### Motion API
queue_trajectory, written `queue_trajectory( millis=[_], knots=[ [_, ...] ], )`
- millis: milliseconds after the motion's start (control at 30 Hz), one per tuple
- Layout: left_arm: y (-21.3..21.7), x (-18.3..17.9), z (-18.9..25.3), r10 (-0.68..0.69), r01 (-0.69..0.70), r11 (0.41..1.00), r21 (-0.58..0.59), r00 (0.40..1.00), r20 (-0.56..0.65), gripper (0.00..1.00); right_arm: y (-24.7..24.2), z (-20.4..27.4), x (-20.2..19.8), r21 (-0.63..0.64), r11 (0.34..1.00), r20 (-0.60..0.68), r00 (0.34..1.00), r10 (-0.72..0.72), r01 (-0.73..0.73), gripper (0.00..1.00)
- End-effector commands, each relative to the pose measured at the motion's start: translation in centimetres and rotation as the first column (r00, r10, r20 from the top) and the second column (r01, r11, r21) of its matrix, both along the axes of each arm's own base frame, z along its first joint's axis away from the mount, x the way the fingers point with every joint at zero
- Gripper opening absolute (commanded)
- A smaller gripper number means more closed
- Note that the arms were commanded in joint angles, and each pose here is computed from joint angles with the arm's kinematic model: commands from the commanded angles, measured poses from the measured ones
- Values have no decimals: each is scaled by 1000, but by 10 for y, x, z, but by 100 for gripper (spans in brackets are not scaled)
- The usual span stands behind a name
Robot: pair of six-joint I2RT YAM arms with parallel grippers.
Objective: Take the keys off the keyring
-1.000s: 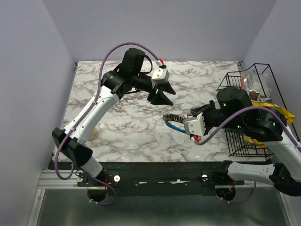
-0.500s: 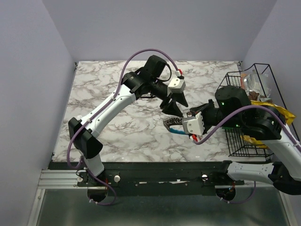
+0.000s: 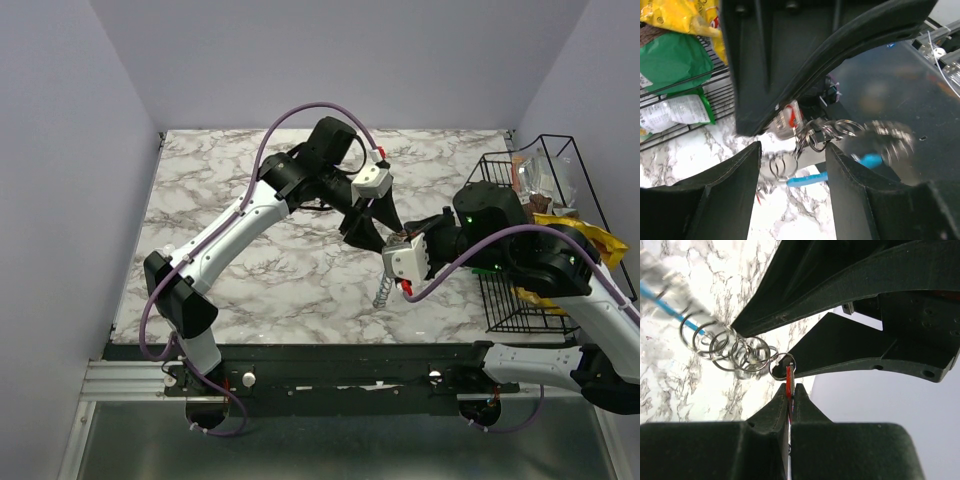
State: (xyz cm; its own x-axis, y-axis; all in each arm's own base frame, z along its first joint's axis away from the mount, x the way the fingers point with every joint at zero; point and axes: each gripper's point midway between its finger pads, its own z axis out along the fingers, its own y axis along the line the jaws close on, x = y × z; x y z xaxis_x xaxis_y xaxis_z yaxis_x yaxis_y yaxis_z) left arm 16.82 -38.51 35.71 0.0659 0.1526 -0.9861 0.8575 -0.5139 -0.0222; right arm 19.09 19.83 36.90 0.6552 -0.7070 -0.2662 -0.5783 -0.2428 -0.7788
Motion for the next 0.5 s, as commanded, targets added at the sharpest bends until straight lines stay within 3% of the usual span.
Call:
queue_trajectory(
  millis=[0, 200, 333, 467],
  knots=[
    [5, -24, 21, -70, 70, 996, -52, 998, 1, 61, 2, 17, 9, 46, 998, 65, 997, -35, 32, 1],
    [7, -26, 15, -72, 71, 997, -38, 997, -17, 50, 3, 25, 14, 70, 996, 88, 995, -55, 49, 1],
    [5, -25, 17, -63, 62, 997, -38, 998, -22, 28, 1, 26, 16, 69, 996, 100, 993, -65, 58, 1],
    [5, -24, 20, -54, 54, 998, -42, 998, -11, 15, -2, 24, 16, 68, 995, 99, 992, -73, 66, 1]
  ],
)
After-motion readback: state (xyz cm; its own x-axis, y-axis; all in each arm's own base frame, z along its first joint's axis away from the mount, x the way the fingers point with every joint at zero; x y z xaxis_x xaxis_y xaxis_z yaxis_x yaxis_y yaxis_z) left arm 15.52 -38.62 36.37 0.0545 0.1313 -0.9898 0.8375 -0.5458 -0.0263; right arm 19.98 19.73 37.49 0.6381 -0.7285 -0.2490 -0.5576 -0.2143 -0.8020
